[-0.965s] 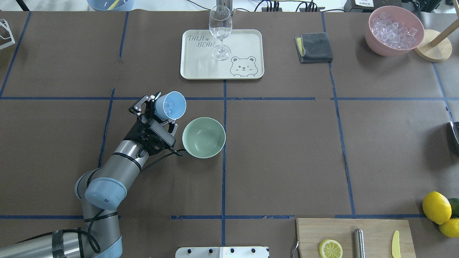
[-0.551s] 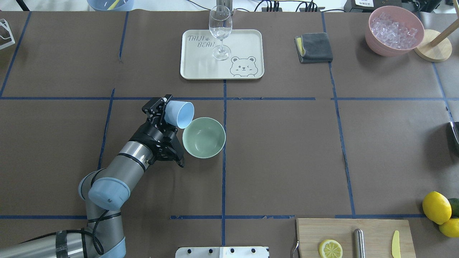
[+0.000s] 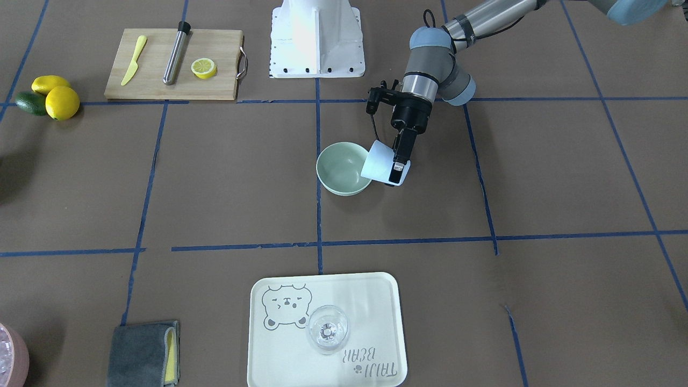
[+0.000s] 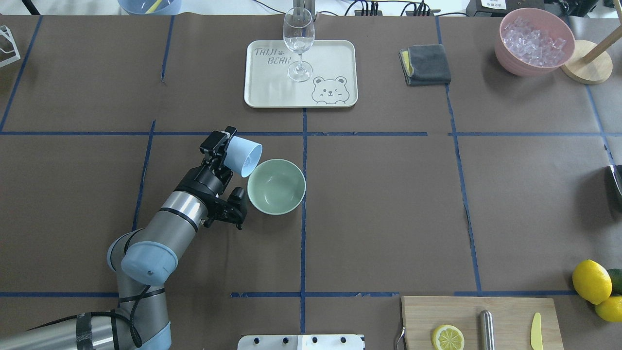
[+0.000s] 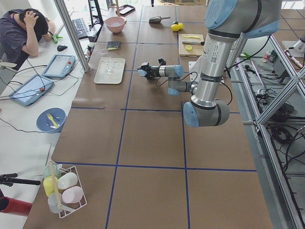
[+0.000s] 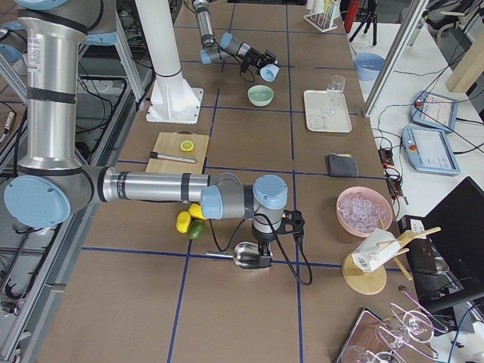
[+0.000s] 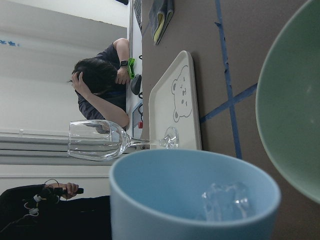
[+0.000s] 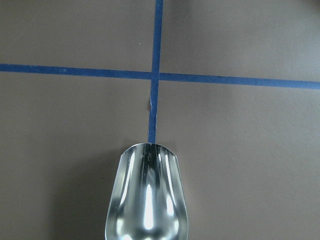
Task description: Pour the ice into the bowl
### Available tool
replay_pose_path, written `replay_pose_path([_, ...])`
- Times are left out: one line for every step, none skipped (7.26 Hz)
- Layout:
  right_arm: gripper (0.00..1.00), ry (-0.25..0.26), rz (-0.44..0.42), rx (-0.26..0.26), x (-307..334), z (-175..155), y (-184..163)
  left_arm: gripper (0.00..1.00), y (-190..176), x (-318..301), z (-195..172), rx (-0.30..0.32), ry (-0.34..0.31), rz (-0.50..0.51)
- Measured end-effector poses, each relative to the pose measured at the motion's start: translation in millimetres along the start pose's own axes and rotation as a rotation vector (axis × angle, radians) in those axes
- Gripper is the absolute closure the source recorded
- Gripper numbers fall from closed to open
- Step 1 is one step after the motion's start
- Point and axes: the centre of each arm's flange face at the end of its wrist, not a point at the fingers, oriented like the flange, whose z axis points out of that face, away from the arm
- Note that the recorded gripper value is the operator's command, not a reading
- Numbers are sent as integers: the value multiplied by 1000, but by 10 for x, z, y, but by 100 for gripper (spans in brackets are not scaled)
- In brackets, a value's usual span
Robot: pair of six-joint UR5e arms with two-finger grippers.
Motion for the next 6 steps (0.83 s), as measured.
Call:
replay_pose_path([0, 0, 2, -1, 6, 4, 6, 100, 18, -7, 2, -29, -18, 92])
replay_pose_path([0, -2, 5, -3, 13, 11, 12, 100, 1, 3, 8, -69, -26, 172])
replay_pose_path([0, -4, 10, -6, 21, 21, 23, 100, -108, 22, 5, -103, -20, 237])
replay_pose_path([0, -5, 22, -7, 28, 30, 36, 100, -270, 53, -34, -120, -17, 271])
replay_pose_path([0, -6, 34, -8, 31, 34, 43, 100, -421, 113, -122, -129, -20, 291])
replay_pose_path([0, -7, 42, -9, 31, 35, 45, 100, -525, 172, -203, -141, -23, 314])
